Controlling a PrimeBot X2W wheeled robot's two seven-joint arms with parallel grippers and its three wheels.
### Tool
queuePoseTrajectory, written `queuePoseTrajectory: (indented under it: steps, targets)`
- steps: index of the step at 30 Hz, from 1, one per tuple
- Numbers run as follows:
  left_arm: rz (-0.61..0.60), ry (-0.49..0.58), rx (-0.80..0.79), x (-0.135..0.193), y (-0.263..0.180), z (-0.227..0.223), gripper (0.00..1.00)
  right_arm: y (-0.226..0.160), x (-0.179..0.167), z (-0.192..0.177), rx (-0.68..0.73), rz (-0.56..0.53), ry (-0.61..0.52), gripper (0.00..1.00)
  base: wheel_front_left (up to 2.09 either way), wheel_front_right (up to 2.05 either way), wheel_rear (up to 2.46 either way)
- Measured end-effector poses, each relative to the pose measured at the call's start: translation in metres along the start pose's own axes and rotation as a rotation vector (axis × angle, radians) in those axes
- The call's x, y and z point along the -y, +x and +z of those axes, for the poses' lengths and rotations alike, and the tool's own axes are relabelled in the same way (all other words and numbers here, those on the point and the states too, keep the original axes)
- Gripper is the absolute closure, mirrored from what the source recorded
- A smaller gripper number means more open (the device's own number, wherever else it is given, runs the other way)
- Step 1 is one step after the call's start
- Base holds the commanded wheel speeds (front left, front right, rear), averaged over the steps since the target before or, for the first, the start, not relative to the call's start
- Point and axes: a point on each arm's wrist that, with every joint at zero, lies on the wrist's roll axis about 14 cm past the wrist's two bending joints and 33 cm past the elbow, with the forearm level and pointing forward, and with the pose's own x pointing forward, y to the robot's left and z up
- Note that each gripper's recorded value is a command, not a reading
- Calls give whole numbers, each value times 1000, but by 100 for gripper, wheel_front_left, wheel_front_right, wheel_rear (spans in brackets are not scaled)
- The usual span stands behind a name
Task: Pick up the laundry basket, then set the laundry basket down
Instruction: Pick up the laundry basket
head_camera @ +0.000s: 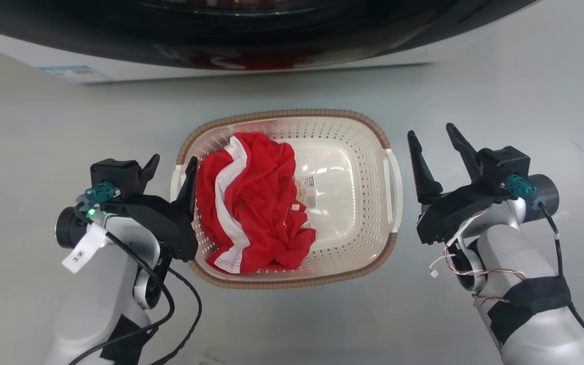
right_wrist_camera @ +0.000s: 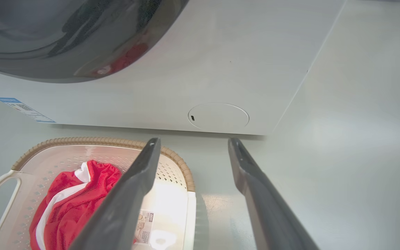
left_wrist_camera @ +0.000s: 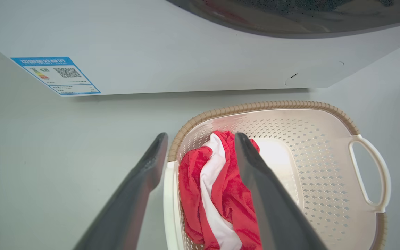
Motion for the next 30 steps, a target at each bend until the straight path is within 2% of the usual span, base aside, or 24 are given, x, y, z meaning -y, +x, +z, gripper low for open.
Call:
queuePoseTrajectory:
  steps: [11,20,28,29,30]
  targets:
    - [42,-34,-204,-22,18,-71,0,13,-6,-70,-183,36,-2,0,0,0,0]
    - [39,-38,-266,-29,30,-92,0,11,-7,-108,-277,50,1,0,0,0,0]
    - [45,-34,-304,-36,43,-103,0,19,-7,-125,-315,64,-11,0,0,0,0]
    - [45,-32,-307,-36,45,-104,0,20,-6,-127,-319,67,-11,28,0,0,0]
    - [45,-30,-309,-37,47,-104,20,21,-6,-128,-320,68,-11,59,0,0,0]
